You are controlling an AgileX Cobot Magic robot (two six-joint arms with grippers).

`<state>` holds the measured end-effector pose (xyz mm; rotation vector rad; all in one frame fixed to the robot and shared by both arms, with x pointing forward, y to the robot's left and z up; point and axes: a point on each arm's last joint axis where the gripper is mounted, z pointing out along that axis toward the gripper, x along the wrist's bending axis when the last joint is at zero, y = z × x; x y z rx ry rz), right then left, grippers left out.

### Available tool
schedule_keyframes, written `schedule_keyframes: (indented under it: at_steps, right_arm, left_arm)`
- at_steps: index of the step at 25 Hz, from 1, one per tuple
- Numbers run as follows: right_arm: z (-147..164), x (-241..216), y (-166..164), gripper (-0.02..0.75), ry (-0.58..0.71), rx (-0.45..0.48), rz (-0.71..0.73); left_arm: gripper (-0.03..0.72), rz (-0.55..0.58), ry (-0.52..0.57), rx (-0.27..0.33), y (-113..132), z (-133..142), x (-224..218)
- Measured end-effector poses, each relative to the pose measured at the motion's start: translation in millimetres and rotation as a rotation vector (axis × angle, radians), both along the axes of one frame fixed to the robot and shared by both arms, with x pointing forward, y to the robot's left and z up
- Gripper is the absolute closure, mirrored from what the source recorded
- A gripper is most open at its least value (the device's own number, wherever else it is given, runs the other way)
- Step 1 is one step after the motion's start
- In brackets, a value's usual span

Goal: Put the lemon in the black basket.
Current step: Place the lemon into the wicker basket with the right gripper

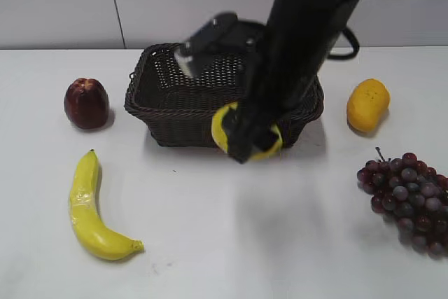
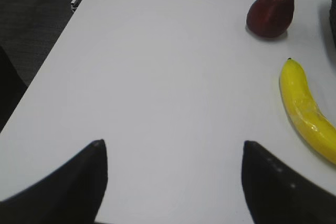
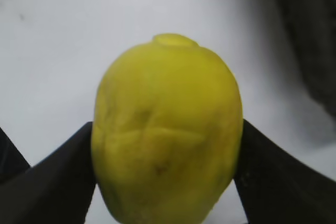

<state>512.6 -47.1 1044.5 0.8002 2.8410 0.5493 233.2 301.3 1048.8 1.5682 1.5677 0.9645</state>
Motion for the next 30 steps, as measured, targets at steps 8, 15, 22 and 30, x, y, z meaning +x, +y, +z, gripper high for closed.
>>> schedule_keyframes:
  at_steps: [8,15,22,30]
  right_arm:
    - [50.0,46.4,25.9,0.193,-0.216,0.139,-0.018]
    - [-25.4,116.3,29.2,0.193,-0.15,0.068,-0.105]
    - [-72.5,147.7,25.2,0.193,-0.181,0.077,-0.152]
    - [-96.0,154.2,29.3,0.116,-0.185,0.07,-0.15]
  left_arm:
    - [0.097,0.0,0.0,0.0,0.0,0.0,0.0]
    - [0.097,0.0,0.0,0.0,0.0,0.0,0.0]
    - [0.097,0.0,0.0,0.0,0.0,0.0,0.0]
    - [0.098,0.0,0.0,0.0,0.0,0.0,0.0]
